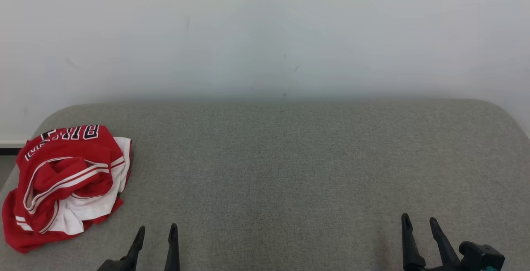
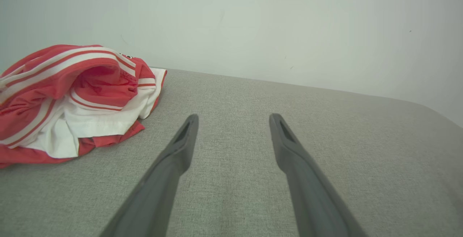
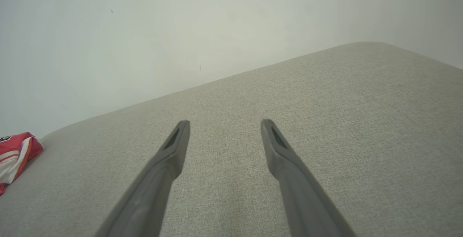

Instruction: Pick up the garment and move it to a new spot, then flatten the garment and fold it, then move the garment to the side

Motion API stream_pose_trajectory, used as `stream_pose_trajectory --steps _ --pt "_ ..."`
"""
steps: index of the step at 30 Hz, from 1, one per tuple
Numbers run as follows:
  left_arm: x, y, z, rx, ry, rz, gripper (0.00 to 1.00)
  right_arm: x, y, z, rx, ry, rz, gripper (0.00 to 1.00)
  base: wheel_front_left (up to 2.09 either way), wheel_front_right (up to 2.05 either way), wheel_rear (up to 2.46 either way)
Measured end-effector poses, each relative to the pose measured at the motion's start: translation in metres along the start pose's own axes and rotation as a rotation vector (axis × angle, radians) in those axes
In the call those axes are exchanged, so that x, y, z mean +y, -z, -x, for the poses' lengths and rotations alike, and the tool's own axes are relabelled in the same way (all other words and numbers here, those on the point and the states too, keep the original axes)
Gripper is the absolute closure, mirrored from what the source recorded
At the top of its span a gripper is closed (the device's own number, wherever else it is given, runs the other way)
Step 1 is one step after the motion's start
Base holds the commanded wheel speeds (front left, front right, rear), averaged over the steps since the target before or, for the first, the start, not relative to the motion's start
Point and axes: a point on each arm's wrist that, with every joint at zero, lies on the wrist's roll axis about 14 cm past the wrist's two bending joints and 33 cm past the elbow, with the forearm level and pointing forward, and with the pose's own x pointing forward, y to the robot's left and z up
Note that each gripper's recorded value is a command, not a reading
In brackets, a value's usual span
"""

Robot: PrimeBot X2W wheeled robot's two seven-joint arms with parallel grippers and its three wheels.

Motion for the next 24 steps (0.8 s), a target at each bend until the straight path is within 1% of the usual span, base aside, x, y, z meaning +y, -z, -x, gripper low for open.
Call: stream_pose_trajectory --steps 5,14,24 --pt "0.0035 0.0003 0.0040 -0.008 -0.015 0.002 0.00 0.0020 -0.0005 0.0016 -0.002 -0.011 0.041 0.00 0.00 0.00 0.00" --pt "0.0071 -0.0027 0.0070 -0.028 -0.022 -0.030 0.00 0.0058 -0.0006 0.0029 -0.003 -0.030 0.103 0.00 0.00 0.00 0.00" --pt "0.0033 -0.0009 0.0082 -0.032 -0.003 -0.095 0.00 0.0090 0.0011 0.0040 -0.003 -0.048 0.170 0.00 0.00 0.00 0.00"
